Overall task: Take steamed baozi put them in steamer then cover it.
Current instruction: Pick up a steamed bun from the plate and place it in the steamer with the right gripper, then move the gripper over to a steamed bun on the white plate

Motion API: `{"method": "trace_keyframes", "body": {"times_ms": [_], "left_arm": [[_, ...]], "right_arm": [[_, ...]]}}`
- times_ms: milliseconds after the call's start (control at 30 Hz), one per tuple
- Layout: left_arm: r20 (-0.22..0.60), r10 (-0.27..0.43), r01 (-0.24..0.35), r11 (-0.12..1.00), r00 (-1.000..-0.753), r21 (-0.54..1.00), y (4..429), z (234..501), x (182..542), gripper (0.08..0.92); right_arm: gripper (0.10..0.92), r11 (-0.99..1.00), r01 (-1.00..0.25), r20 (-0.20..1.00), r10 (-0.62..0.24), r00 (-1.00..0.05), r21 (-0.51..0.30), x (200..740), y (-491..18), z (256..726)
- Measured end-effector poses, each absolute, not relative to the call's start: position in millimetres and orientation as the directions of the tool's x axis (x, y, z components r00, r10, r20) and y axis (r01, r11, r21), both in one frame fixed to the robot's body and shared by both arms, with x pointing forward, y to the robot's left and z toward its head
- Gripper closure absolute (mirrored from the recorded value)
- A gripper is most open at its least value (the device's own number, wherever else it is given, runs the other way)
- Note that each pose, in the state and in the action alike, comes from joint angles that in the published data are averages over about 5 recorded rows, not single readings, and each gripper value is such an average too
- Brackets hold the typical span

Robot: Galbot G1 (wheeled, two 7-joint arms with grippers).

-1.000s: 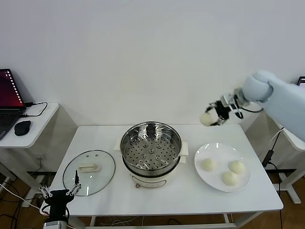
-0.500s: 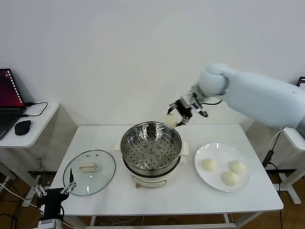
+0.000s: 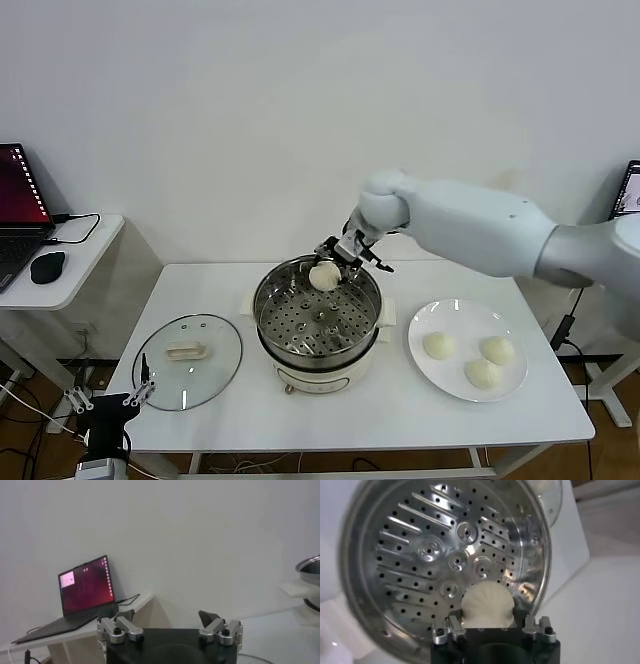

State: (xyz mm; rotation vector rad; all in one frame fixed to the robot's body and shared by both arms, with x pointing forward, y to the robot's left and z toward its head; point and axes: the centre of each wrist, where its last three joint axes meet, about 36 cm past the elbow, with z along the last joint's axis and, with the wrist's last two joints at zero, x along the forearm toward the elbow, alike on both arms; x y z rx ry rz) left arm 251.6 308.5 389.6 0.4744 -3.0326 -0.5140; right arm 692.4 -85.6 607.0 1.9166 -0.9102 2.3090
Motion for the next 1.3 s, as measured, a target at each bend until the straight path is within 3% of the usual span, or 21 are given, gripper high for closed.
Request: {"method": "trace_keyframes", "body": {"times_ms": [367, 600, 733, 1000, 1300], "left_arm": [[-0.024, -0.304, -0.295, 0.899, -0.952, 0.322, 308.4, 389.4, 251.5, 0.177], [-0.025, -0.307, -0.298, 0.900, -0.952, 0.317, 307.4, 389.8, 251.7, 0.177], [-0.027, -0.307, -0.299, 0.900, -0.951, 0.316, 307.4, 390.9, 251.7, 0.177], [-0.037, -0.298, -0.295, 0.904, -0.954, 0.310, 308.1, 398.3, 256.2, 0.177], [-0.038, -0.278, -0.276, 0.908, -0.960, 0.314, 308.6, 400.5, 261.8, 0.177]], "right_arm": [[0.379, -0.883, -0.242, 0.905, -0.345, -0.249, -0.403, 703.4, -69.2, 581.2], [0.234, -0.895, -0.208, 0.905, -0.341, -0.253, -0.395, 706.8, -69.0, 580.9], [0.202, -0.889, -0.220, 0.903, -0.345, -0.256, -0.402, 704.7, -72.3, 594.3], [0.199, -0.793, -0.433, 0.896, -0.313, -0.314, -0.428, 686.7, -108.1, 651.1], [0.200, -0.558, -0.719, 0.909, -0.219, -0.354, -0.414, 644.4, -204.1, 684.9]]}}
